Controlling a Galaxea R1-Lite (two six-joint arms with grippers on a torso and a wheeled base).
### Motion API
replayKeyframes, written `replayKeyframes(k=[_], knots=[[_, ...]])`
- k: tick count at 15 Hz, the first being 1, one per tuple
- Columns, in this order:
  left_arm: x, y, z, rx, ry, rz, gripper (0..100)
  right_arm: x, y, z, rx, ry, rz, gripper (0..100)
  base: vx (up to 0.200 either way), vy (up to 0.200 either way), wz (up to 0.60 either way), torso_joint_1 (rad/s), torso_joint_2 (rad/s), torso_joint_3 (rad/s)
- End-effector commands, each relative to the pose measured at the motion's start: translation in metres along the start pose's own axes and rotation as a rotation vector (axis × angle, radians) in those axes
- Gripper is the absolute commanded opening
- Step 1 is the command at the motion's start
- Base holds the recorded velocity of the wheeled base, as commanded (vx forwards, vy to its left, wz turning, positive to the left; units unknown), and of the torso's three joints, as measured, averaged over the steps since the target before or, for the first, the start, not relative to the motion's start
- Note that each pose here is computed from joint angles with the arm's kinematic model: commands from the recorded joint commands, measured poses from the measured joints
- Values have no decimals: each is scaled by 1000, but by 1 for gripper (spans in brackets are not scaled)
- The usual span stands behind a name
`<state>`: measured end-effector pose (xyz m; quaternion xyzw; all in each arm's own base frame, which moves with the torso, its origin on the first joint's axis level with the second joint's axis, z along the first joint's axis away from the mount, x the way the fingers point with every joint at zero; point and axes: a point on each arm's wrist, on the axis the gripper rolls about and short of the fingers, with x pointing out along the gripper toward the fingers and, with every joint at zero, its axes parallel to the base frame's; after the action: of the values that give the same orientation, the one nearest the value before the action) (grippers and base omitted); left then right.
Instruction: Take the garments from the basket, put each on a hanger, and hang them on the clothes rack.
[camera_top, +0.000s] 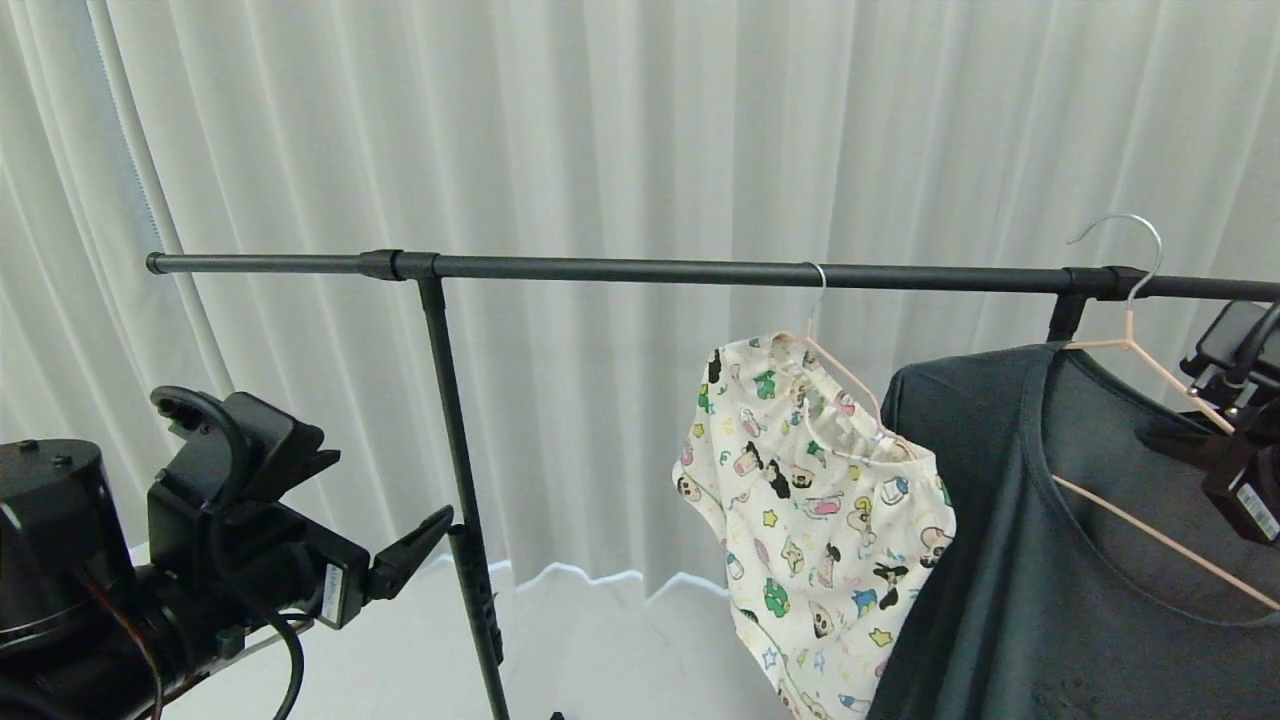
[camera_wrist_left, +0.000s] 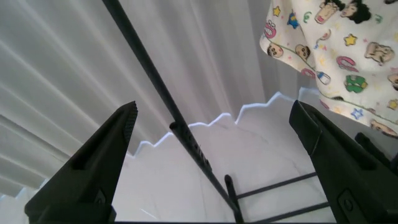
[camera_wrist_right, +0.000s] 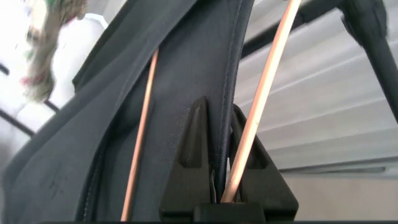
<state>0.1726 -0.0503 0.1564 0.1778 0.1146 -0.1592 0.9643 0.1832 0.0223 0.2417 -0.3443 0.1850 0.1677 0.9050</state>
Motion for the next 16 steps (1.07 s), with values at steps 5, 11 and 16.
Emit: replayKeyframes(k=[5, 11, 16], knots=[[1, -2, 0, 2, 0, -7, 100, 5, 1, -1, 2, 13, 12, 0, 200, 0, 0, 3, 2, 0], [1, -2, 0, 3, -1, -10, 100, 42, -1, -4, 18, 59, 20, 0, 0, 0, 0, 0, 0, 0], [0, -3, 1, 10, -6, -15, 100, 63, 2, -8, 16, 86, 28, 0, 0, 0, 0, 0, 0, 0]])
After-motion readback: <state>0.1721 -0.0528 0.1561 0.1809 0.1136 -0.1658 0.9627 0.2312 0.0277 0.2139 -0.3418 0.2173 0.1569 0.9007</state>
